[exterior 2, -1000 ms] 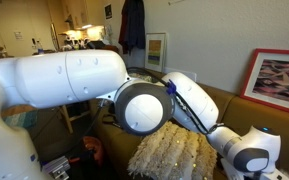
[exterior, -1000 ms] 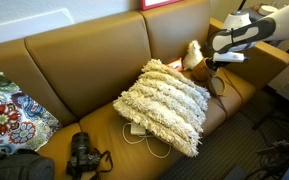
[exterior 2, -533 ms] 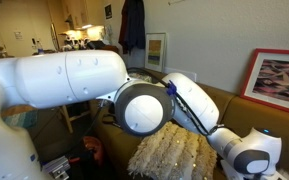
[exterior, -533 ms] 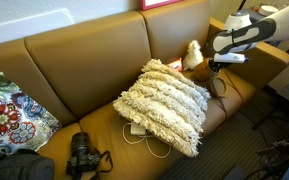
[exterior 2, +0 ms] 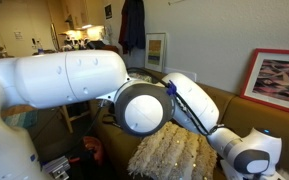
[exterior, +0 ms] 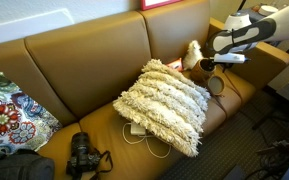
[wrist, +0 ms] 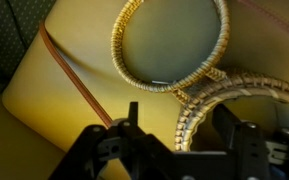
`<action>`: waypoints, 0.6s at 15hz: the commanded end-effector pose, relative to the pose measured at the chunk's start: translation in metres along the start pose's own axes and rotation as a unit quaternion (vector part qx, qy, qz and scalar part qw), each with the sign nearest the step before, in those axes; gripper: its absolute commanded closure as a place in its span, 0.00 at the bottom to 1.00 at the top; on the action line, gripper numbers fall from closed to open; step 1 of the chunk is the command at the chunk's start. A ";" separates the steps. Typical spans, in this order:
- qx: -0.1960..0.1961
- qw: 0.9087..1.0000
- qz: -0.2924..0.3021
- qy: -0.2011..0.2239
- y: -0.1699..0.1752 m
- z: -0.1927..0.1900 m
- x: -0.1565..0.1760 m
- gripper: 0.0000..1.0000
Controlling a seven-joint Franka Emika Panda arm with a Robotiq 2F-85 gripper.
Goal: Put the bag on the top of the pillow
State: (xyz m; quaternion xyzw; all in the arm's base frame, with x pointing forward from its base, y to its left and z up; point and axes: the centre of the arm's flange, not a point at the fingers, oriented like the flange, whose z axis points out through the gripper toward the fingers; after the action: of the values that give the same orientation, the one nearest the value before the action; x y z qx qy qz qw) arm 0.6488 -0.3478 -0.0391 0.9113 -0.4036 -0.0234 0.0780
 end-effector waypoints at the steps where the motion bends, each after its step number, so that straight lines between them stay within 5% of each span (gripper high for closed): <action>1: -0.001 1.000 0.004 -0.018 -0.018 0.035 0.044 0.00; 3: -0.005 0.999 0.006 -0.031 -0.019 0.049 0.050 0.00; 5: -0.011 0.999 0.006 -0.045 -0.017 0.056 0.048 0.25; 9: -0.015 0.998 0.006 -0.056 -0.015 0.061 0.043 0.47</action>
State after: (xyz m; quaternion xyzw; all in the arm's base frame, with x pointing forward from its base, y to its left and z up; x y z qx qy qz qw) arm 0.6342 -0.3466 -0.0525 0.9077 -0.4076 -0.0628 0.0775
